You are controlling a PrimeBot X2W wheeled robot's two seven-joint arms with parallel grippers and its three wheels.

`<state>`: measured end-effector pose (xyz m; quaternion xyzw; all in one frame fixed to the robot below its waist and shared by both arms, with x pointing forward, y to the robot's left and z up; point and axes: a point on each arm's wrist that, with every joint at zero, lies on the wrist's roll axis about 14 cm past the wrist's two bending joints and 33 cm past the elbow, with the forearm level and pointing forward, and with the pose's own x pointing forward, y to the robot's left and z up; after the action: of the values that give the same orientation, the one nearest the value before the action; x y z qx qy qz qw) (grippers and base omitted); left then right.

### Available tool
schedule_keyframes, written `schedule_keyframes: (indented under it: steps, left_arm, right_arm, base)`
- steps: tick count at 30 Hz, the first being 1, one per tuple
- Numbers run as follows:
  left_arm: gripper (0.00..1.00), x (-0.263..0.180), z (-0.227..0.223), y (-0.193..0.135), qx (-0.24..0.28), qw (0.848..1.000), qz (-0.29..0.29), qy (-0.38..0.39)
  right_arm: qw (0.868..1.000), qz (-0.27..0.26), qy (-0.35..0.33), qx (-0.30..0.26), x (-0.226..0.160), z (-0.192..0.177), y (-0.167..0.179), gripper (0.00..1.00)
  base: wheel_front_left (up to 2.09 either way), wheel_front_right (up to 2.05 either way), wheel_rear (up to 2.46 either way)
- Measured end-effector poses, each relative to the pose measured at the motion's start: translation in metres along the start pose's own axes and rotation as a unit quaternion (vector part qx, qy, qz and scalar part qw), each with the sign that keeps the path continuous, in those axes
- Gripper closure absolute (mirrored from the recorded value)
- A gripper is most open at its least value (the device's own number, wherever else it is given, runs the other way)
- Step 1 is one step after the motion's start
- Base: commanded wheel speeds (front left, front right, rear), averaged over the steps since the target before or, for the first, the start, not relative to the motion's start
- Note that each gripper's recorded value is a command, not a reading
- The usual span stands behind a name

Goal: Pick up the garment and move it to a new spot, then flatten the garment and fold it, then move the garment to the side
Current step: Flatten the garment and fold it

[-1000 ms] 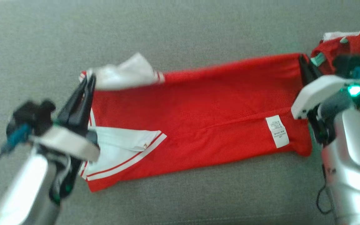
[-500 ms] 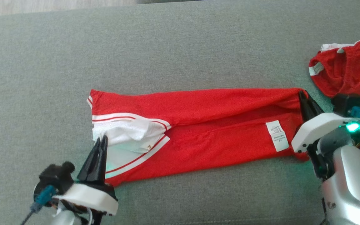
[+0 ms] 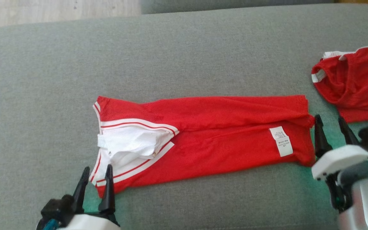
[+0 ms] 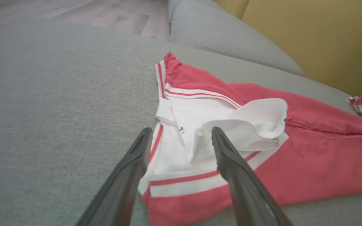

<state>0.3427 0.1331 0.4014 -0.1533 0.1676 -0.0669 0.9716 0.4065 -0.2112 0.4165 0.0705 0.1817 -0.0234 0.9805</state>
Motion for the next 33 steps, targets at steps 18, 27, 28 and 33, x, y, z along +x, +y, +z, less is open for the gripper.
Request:
schedule_keyframes:
  steps: [18,27,28,33]
  left_arm:
    - [0.0,-0.022,0.056,0.039,0.008,0.989,0.097,-0.111]
    - [0.0,-0.035,0.061,0.054,0.003,0.984,0.123,-0.127]
    - [0.0,-0.036,0.062,0.055,0.002,0.984,0.125,-0.129]
    - [0.0,-0.041,0.059,0.056,0.001,0.984,0.126,-0.127]
  right_arm:
    - [1.0,0.01,0.018,0.017,0.023,0.006,0.016,0.0]
    - [0.996,0.011,0.089,0.002,0.029,-0.037,0.022,0.0]
    - [0.996,0.013,0.09,0.001,0.029,-0.038,0.023,0.0]
    - [0.994,0.018,0.108,-0.004,0.018,-0.058,0.024,0.0]
  base:
    - [0.0,0.0,0.0]
    - [0.0,0.0,0.0]
    - [0.0,0.0,0.0]
    - [0.0,0.0,0.0]
